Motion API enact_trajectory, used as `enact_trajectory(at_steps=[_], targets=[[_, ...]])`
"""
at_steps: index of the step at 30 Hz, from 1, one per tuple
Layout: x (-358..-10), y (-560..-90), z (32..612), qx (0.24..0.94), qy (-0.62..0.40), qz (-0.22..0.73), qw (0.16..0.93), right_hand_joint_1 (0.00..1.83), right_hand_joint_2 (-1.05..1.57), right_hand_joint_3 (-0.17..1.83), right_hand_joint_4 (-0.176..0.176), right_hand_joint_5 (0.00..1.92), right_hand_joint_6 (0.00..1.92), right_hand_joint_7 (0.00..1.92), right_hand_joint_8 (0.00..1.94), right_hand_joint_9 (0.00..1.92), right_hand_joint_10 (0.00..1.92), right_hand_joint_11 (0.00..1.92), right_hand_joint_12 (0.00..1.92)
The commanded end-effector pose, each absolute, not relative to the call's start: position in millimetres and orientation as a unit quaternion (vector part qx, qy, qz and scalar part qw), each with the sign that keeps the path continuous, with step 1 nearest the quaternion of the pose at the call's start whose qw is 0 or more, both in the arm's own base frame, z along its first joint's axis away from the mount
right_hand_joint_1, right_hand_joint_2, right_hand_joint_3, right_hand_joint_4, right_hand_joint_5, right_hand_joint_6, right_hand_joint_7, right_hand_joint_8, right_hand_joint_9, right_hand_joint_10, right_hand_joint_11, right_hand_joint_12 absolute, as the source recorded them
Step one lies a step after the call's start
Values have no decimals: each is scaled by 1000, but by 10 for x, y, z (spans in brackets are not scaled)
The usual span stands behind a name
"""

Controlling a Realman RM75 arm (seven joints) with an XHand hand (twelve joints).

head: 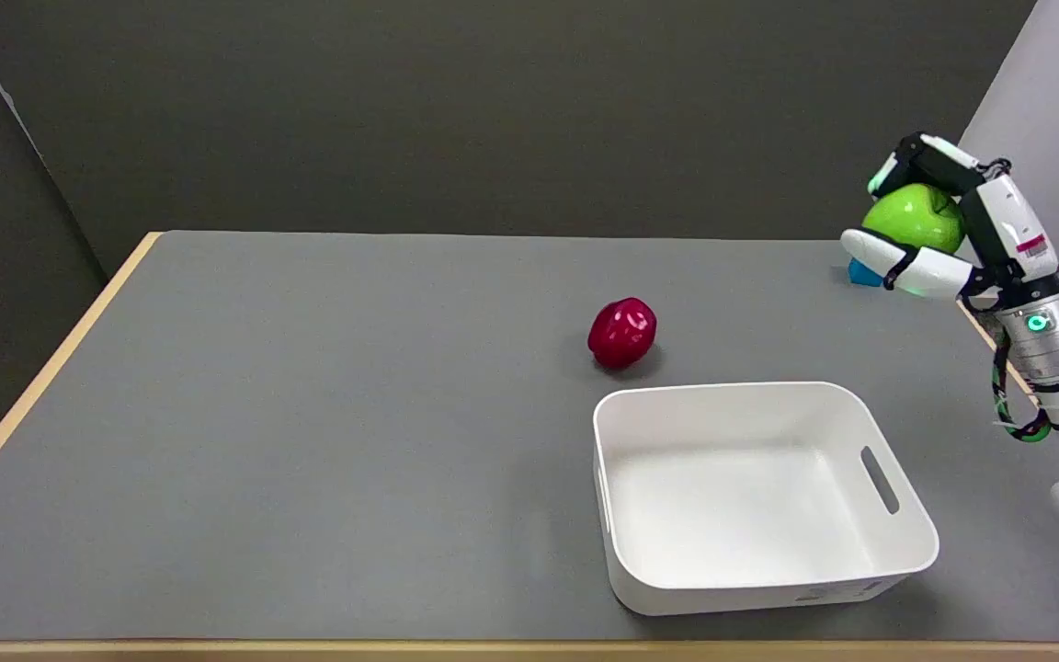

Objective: Place the green apple into the white box.

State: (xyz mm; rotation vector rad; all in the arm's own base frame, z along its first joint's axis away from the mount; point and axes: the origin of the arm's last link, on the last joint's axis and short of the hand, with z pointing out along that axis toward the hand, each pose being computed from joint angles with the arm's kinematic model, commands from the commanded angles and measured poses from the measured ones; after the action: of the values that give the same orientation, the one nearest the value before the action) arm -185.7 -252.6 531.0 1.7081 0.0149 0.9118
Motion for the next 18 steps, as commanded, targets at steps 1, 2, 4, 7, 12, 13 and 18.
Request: enact_trajectory(at_steps=[1,2,4,7,12,13,18], targets=[[-1829,-2243,4479,747,-223,518,351,1122,1226,310,-176,514,1680,575,1730,843,1921,667,1921],[-1896,-2209,4422,742,-242,521,345,1122,1224,312,-176,516,1679,577,1728,845,1921,672,1921],[-1980,-2165,4338,738,-268,522,334,1123,1222,313,-176,517,1677,578,1726,845,1921,680,1921],[-2120,-2081,4219,733,-297,521,320,1123,1220,317,-176,519,1676,580,1725,848,1921,692,1921],[-2362,-1972,4085,719,-341,514,320,1122,1224,313,-176,514,1679,576,1730,851,1921,696,1921],[-2416,-1947,4069,716,-349,511,323,1121,1228,310,-176,510,1684,572,1735,848,1921,697,1921],[-2595,-1855,4050,707,-379,501,325,1118,1234,308,-176,501,1694,565,1745,841,1921,701,1921]])
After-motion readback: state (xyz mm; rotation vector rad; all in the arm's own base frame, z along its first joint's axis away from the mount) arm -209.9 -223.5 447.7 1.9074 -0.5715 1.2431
